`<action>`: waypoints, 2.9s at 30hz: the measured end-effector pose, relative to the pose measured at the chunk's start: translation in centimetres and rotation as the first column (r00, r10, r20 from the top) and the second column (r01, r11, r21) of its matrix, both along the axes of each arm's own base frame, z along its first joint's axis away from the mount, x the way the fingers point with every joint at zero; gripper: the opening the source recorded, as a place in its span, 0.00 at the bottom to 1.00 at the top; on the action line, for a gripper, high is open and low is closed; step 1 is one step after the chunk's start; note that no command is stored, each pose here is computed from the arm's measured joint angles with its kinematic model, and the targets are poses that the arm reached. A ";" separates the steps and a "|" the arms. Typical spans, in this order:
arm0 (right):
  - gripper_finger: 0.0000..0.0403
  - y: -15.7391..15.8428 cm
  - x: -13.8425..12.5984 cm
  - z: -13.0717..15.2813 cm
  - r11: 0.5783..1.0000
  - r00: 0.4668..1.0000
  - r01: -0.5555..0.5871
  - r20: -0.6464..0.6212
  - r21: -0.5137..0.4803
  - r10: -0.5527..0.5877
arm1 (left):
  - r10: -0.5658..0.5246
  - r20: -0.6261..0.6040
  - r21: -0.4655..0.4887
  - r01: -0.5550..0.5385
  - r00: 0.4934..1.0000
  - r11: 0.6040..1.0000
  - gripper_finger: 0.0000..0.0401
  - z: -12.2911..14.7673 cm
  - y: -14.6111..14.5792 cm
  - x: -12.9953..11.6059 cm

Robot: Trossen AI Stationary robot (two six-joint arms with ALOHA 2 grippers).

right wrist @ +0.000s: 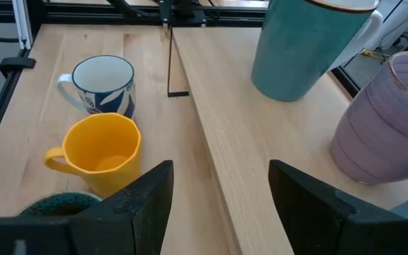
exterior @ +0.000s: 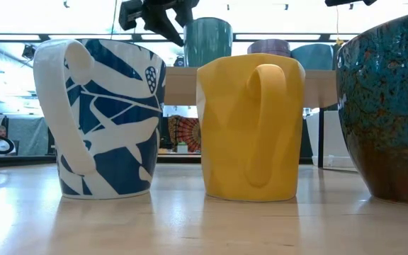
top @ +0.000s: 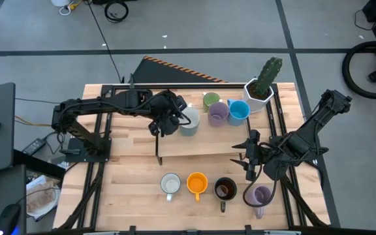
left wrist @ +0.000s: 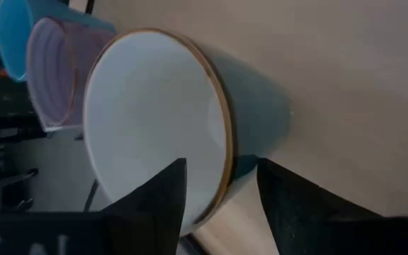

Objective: Place coffee mugs
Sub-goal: Put the light purple mug on the shelf

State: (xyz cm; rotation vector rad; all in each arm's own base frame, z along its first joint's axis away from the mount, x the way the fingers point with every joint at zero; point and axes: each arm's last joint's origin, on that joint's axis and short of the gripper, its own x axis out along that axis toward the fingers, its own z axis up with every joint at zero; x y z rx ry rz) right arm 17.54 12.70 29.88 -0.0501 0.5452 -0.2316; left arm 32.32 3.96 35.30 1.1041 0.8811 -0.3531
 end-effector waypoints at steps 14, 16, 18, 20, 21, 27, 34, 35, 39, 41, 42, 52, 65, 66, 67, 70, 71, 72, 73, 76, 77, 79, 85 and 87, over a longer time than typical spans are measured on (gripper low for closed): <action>0.59 0.0 0.0 0.0 1.000 1.000 -0.002 -0.001 -0.004 0.002 | 0.020 0.057 0.107 -0.026 0.998 0.994 0.39 0.5 1.2 0.4; 0.59 0.0 0.0 0.0 1.000 1.000 -0.005 -0.002 -0.009 0.005 | 0.001 0.066 0.114 -0.008 0.998 0.993 0.39 0.6 1.3 0.5; 0.59 0.0 0.0 0.0 1.000 1.000 -0.007 -0.001 -0.010 0.007 | -0.004 0.089 0.128 -0.008 0.996 0.992 0.39 0.8 1.5 0.7; 0.59 0.0 0.0 0.0 1.000 1.000 -0.008 0.001 -0.009 0.008 | -0.011 0.109 0.143 -0.004 0.994 0.990 0.39 0.9 1.7 0.8; 0.59 0.0 0.0 0.0 1.000 1.000 -0.008 0.001 -0.009 0.008 | -0.009 0.123 0.146 -0.009 0.992 0.989 0.39 1.0 1.9 0.9; 0.59 0.0 0.0 0.0 1.000 1.000 -0.009 0.001 -0.011 0.009 | 0.002 0.164 0.156 -0.028 0.987 0.987 0.39 1.4 2.4 1.0; 0.59 0.0 0.0 0.0 1.000 1.000 -0.009 0.001 -0.011 0.009 | 0.028 0.171 0.190 -0.061 0.985 0.980 0.39 1.7 2.3 0.7; 0.59 0.0 0.0 0.0 1.000 1.000 -0.009 0.001 -0.011 0.009 | 0.032 0.180 0.189 -0.066 0.983 0.980 0.39 2.0 2.2 0.5; 0.59 0.0 0.1 0.0 1.000 1.000 -0.008 0.001 -0.026 0.008 | 0.067 0.239 0.131 -0.100 0.969 0.986 0.39 3.2 1.4 -0.3; 0.59 -0.1 0.1 0.0 0.999 1.000 -0.008 -0.003 -0.033 0.008 | 0.112 0.279 0.070 -0.137 0.954 0.988 0.39 3.8 0.9 -0.8; 0.59 -0.2 0.0 0.0 0.999 1.000 -0.008 -0.008 -0.038 0.008 | 0.146 0.299 0.031 -0.163 0.943 0.986 0.39 4.0 0.7 -1.0; 0.58 -1.9 -1.0 1.6 0.999 0.999 -0.016 0.029 0.047 0.014 | 0.614 0.254 -0.480 -0.455 0.747 0.751 0.29 4.0 5.0 -2.2; 0.52 -3.9 -0.4 1.9 0.983 0.991 -0.116 -0.043 0.143 0.123 | 0.606 0.225 -0.485 -0.452 0.763 0.749 0.13 4.1 3.5 -2.5; 0.52 -3.8 -0.1 1.7 0.982 0.991 -0.112 -0.055 0.152 0.121 | 0.587 0.240 -0.465 -0.440 0.773 0.769 0.12 4.1 2.7 -2.3; 0.51 -3.7 0.1 1.5 0.980 0.990 -0.113 -0.069 0.164 0.125 | 0.570 0.245 -0.455 -0.426 0.785 0.782 0.10 4.2 2.1 -2.2; 0.51 -3.4 0.8 0.8 0.973 0.985 -0.112 -0.108 0.200 0.135 | 0.532 0.229 -0.453 -0.394 0.815 0.800 0.09 4.0 0.3 -2.0; 0.51 -3.3 1.0 0.6 0.972 0.983 -0.112 -0.120 0.206 0.139 | 0.518 0.219 -0.452 -0.385 0.827 0.805 0.09 4.0 -0.3 -2.0; 0.51 -3.1 1.2 0.4 0.970 0.981 -0.115 -0.129 0.213 0.144 | 0.506 0.205 -0.450 -0.378 0.838 0.809 0.09 3.9 -0.9 -2.1; 0.51 -3.0 1.4 0.3 0.970 0.980 -0.115 -0.135 0.215 0.146 | 0.495 0.193 -0.449 -0.372 0.847 0.812 0.09 3.9 -1.6 -2.2; 0.51 -2.5 2.2 0.0 0.971 0.975 -0.101 -0.174 0.216 0.140 | 0.488 0.178 -0.434 -0.377 0.855 0.818 0.08 3.7 -3.5 -2.4; 0.51 -2.2 2.5 0.0 0.969 0.971 -0.099 -0.189 0.224 0.143 | 0.486 0.174 -0.423 -0.381 0.856 0.822 0.08 3.6 -4.2 -2.5; 0.51 -1.5 3.1 0.2 0.967 0.963 -0.104 -0.220 0.234 0.157 | 0.490 0.171 -0.415 -0.389 0.855 0.823 0.08 3.5 -5.3 -2.6; 0.51 0.7 4.8 0.1 0.967 0.927 -0.118 -0.325 0.226 0.190 | 0.492 0.096 -0.450 -0.403 0.865 0.797 0.08 1.7 -8.1 -2.9; 0.51 1.3 5.3 0.0 0.964 0.910 -0.117 -0.364 0.238 0.200 | 0.500 0.058 -0.447 -0.426 0.864 0.787 0.08 0.2 -8.6 -2.9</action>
